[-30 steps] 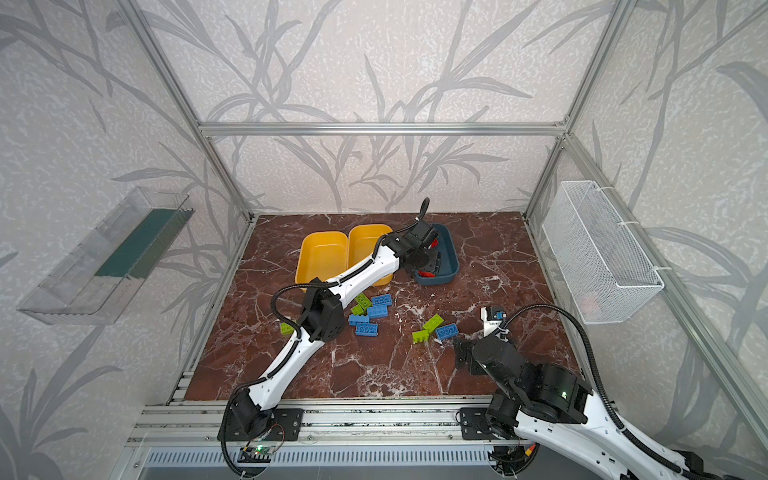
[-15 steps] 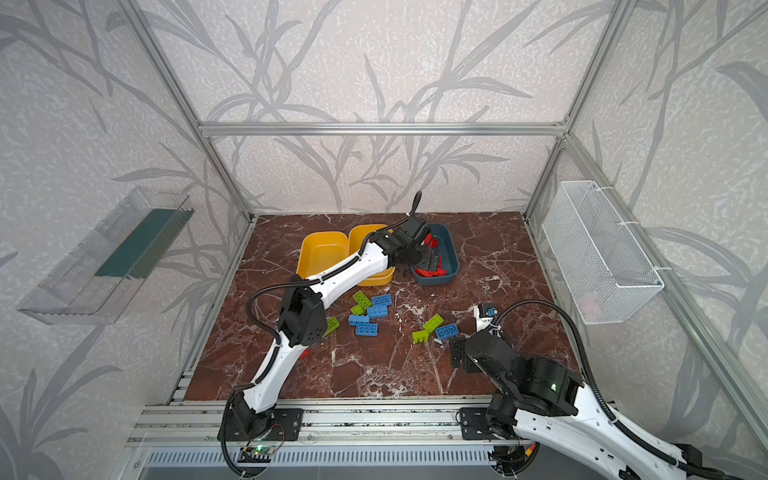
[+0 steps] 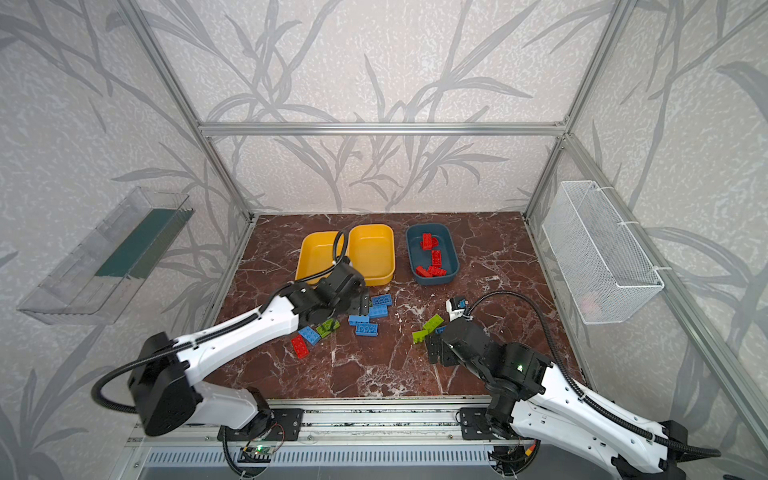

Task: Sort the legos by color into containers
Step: 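Move the left gripper down to a red brick beside a blue brick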

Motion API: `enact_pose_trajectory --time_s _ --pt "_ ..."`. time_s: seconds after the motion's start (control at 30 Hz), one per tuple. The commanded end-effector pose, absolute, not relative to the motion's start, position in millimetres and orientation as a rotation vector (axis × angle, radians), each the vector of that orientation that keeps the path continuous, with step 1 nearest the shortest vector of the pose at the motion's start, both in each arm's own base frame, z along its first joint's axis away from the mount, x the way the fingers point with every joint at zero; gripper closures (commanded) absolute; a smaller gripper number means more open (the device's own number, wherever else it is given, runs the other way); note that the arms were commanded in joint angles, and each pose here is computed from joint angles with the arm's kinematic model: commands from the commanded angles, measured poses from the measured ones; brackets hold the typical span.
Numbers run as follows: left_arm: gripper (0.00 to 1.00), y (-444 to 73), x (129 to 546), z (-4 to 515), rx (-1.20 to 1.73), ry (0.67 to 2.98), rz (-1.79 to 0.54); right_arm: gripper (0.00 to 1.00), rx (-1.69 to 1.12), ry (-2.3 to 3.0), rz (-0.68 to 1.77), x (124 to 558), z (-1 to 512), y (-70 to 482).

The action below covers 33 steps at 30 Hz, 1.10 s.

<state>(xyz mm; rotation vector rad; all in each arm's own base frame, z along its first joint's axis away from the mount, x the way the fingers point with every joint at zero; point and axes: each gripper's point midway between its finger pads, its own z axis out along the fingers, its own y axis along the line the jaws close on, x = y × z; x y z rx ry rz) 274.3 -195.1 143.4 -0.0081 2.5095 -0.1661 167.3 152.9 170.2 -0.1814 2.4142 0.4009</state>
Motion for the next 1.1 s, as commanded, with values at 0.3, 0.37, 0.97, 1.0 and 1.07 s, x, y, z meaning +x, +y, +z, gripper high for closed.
enact_pose_trajectory --time_s 0.3,0.37,0.97,1.0,1.07 --pt "0.2 -74 175 90 -0.533 2.472 -0.152 0.01 -0.278 2.396 0.53 174 183 201" --pt "0.22 -68 170 80 -0.572 2.468 -0.154 0.01 -0.273 2.4 0.523 174 182 201" --pt "0.33 -55 178 24 -0.731 2.565 -0.124 0.01 -0.268 2.399 0.467 166 173 185" --pt "0.33 -54 179 24 -0.734 2.568 -0.119 0.01 -0.266 2.399 0.465 166 173 184" --pt "0.33 -52 179 21 -0.731 2.586 -0.105 0.01 -0.267 2.401 0.456 167 172 184"
